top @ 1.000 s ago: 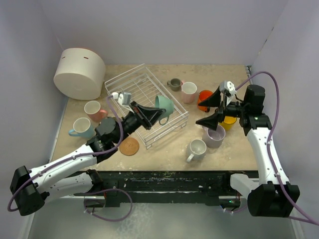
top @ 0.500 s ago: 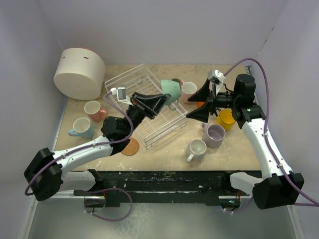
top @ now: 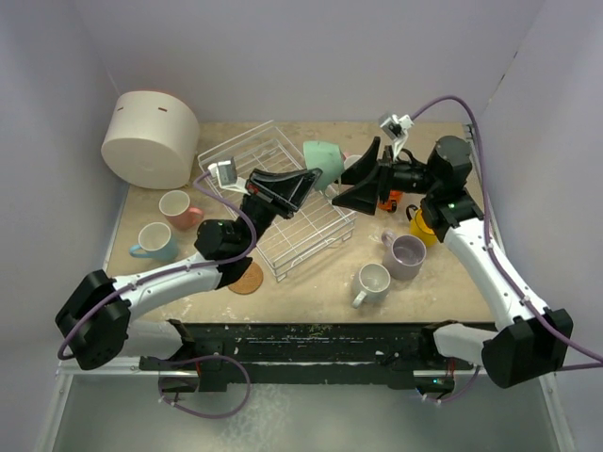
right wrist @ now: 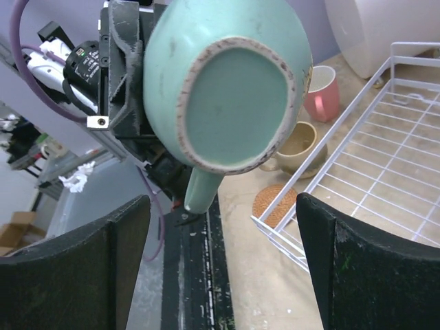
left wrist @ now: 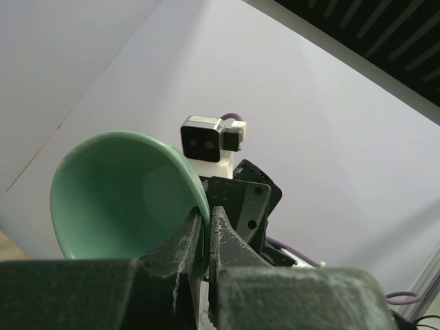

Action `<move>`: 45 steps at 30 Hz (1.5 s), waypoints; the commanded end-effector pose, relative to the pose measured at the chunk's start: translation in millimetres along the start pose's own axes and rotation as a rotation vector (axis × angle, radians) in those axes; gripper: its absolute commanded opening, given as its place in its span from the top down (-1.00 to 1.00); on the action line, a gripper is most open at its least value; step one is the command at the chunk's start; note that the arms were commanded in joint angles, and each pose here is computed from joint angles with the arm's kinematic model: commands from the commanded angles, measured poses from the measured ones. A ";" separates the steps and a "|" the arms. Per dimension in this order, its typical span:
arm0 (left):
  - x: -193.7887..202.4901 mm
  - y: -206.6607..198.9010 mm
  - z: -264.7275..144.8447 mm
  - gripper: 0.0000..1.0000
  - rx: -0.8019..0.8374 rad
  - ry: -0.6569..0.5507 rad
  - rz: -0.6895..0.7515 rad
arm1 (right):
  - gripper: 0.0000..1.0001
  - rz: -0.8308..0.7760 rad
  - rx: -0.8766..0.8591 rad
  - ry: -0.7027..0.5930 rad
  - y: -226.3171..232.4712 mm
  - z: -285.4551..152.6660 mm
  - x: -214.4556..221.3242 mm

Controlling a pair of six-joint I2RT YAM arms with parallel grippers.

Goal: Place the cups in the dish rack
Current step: Turn the cup upside down in the dish rack.

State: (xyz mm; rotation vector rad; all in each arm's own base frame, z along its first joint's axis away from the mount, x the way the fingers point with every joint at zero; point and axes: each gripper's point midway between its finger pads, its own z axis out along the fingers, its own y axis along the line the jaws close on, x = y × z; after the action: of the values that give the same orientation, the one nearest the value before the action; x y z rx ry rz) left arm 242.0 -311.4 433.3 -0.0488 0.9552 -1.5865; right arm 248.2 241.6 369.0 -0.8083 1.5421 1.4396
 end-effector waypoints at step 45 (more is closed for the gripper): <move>-41.7 40.8 -129.4 -0.99 -0.626 0.582 0.603 | 1.00 -0.368 0.444 0.251 -143.9 36.2 -19.8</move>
State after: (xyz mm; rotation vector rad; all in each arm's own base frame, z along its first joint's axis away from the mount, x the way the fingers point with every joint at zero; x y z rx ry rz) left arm 221.8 -234.1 367.2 0.1160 1.5127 -0.9827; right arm 359.9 254.4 326.4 -0.8716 1.7185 0.9449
